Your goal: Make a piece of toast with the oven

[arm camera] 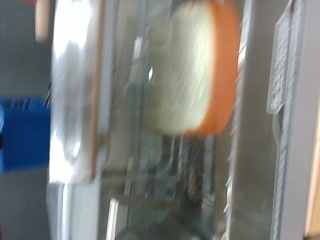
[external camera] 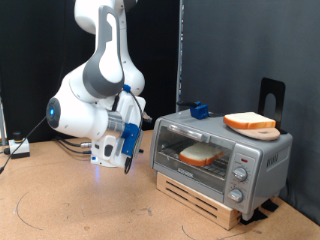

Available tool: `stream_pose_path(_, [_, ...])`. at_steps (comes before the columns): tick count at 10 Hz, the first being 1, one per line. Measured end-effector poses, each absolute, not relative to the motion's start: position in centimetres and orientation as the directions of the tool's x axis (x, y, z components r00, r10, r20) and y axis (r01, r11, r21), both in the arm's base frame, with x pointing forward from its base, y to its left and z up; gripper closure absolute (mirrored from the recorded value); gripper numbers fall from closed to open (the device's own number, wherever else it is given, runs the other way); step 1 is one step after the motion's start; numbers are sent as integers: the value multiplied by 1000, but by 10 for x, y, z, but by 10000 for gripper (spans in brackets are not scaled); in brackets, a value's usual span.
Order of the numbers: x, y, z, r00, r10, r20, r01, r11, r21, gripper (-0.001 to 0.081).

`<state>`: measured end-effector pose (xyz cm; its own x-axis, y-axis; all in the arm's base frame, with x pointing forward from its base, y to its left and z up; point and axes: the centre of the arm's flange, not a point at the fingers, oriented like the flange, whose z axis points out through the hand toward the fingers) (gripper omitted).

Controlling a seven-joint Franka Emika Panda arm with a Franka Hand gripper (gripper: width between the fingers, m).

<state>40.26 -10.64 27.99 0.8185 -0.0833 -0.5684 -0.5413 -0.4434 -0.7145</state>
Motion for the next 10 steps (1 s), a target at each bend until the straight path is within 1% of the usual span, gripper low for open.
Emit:
stream_pose_path(2, [410,-107,274,817,-88,-570,-549,-426,-719,-1])
stream_pose_path(4, [429,-105,273,826,-101,-555,-544,-401,-737,-1])
stream_pose_path(8, [475,-104,272,789,34,-614,-558,-379,-738,-1])
stream_pose_path(9, [488,-107,268,785,25,-619,-566,-376,-734,-1])
stream_pose_path(10, [501,-112,262,789,-27,-613,-575,-382,-723,-1])
